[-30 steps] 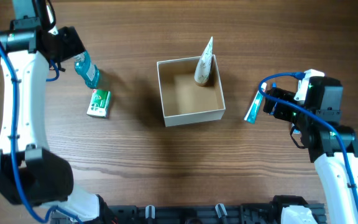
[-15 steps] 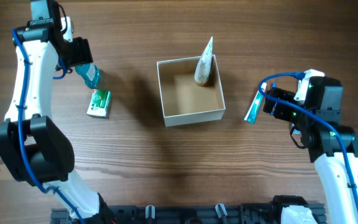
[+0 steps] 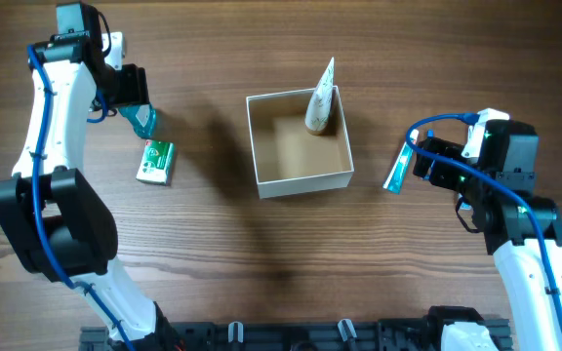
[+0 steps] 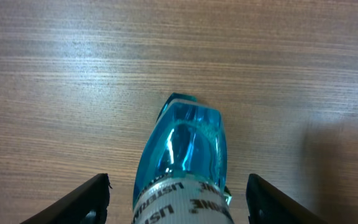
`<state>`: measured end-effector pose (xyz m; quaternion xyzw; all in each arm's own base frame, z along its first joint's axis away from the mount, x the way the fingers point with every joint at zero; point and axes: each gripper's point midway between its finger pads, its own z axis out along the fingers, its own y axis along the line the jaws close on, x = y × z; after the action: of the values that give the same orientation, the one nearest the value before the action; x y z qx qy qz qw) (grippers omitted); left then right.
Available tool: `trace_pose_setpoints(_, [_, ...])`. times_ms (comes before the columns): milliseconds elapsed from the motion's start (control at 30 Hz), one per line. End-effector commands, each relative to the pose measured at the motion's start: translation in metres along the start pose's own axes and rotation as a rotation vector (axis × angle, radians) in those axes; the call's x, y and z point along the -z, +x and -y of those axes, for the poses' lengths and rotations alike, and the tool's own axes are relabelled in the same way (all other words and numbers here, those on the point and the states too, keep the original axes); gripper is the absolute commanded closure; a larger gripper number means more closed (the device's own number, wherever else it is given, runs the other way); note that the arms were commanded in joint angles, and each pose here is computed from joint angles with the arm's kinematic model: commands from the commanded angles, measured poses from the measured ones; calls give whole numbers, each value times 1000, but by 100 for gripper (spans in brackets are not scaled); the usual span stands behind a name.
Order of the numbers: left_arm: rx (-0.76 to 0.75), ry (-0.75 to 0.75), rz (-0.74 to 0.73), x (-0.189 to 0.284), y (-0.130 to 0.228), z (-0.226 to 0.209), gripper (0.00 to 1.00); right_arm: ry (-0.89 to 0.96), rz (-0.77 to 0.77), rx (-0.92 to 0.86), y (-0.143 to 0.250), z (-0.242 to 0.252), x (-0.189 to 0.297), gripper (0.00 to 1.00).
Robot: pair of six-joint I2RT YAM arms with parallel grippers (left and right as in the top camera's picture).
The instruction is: Pack container
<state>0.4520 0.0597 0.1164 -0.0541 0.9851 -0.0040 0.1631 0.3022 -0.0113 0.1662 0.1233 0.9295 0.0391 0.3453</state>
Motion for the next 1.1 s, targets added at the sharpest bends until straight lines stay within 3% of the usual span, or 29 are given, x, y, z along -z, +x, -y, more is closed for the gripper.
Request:
trace_pose_setpoints(0, [-27,34,18,-3,-6,5,29,-12,17,-11,-8,-4,3,0])
trace_pose_setpoints(333, [-41,41,37,-4,-11,12,34,-12,17,-12,-8,-4,3,0])
trace_pose_setpoints(733, [-46,43,24,-12,-10,14,27,-12,17,-11,-8,-4,3,0])
trace_pose_setpoints(1000, [-44,44,5,-19,-7,14,27,-12,17,-11,-8,-4,3,0])
trace_pose_setpoints(1067, [-44,44,5,-19,-7,14,31,-12,17,-11,-8,-4,3,0])
